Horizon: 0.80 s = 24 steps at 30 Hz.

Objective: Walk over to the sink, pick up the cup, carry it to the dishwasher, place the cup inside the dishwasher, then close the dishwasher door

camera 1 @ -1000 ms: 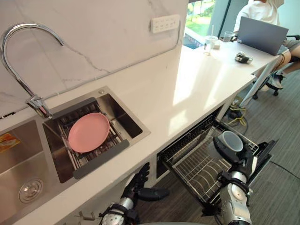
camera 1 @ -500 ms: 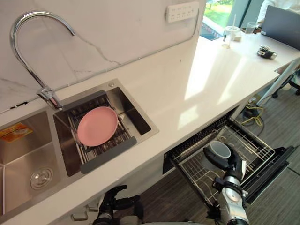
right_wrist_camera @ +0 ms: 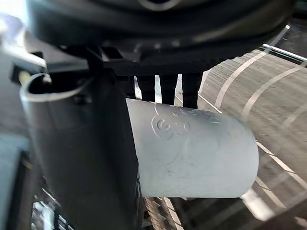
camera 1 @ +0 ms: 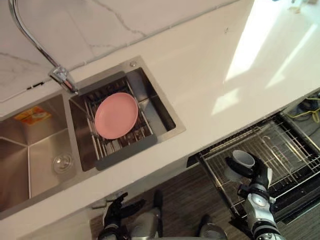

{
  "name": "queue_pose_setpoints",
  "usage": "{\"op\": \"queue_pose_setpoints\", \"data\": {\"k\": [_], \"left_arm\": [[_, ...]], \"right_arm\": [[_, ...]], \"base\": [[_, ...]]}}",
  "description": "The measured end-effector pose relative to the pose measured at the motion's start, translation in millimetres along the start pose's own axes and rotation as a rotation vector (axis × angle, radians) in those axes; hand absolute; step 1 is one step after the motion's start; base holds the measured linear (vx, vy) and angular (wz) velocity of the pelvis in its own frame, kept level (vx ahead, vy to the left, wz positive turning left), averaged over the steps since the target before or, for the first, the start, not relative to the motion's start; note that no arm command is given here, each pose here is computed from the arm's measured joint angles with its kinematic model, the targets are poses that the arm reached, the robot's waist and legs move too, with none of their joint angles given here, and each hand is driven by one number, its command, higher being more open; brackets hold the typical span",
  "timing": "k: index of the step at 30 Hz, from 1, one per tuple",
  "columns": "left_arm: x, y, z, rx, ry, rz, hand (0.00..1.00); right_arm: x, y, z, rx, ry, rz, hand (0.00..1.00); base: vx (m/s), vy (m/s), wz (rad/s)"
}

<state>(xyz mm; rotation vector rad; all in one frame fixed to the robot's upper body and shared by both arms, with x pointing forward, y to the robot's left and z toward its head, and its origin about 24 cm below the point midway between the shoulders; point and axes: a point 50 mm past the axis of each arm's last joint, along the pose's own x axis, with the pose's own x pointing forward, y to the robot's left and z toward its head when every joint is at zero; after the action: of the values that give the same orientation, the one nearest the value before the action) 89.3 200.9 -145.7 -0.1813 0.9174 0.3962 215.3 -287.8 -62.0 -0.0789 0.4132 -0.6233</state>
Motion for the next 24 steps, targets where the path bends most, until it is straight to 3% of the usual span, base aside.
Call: {"op": "queue_pose_setpoints", "data": {"k": [6,7,14,24], "left_arm": [[-2,16,-18,-0.021,0.098,0.073,1.00],[-2,16,-18,-0.020,0.096,0.075,1.00],[0,17,-15,-0.004,0.082,0.081,1.00],[1,14,-13,0.005,0.076,0.072,1.00]], "right_arm": [[6,11,12,0.018,-0.034,0.042,0.00],[8,9,15,0.014,-0.044,0.039,1.00],[11,28,24,-0.050,-0.065,0.130,1.00],[11,37,25,-0.076,-0.047,0.086,1.00]], "base": [[-0.06,0.003,0.30],[-0.06,0.041,0.27],[-0.02,0.002,0.02],[-0.02,-0.037,0.03]]}}
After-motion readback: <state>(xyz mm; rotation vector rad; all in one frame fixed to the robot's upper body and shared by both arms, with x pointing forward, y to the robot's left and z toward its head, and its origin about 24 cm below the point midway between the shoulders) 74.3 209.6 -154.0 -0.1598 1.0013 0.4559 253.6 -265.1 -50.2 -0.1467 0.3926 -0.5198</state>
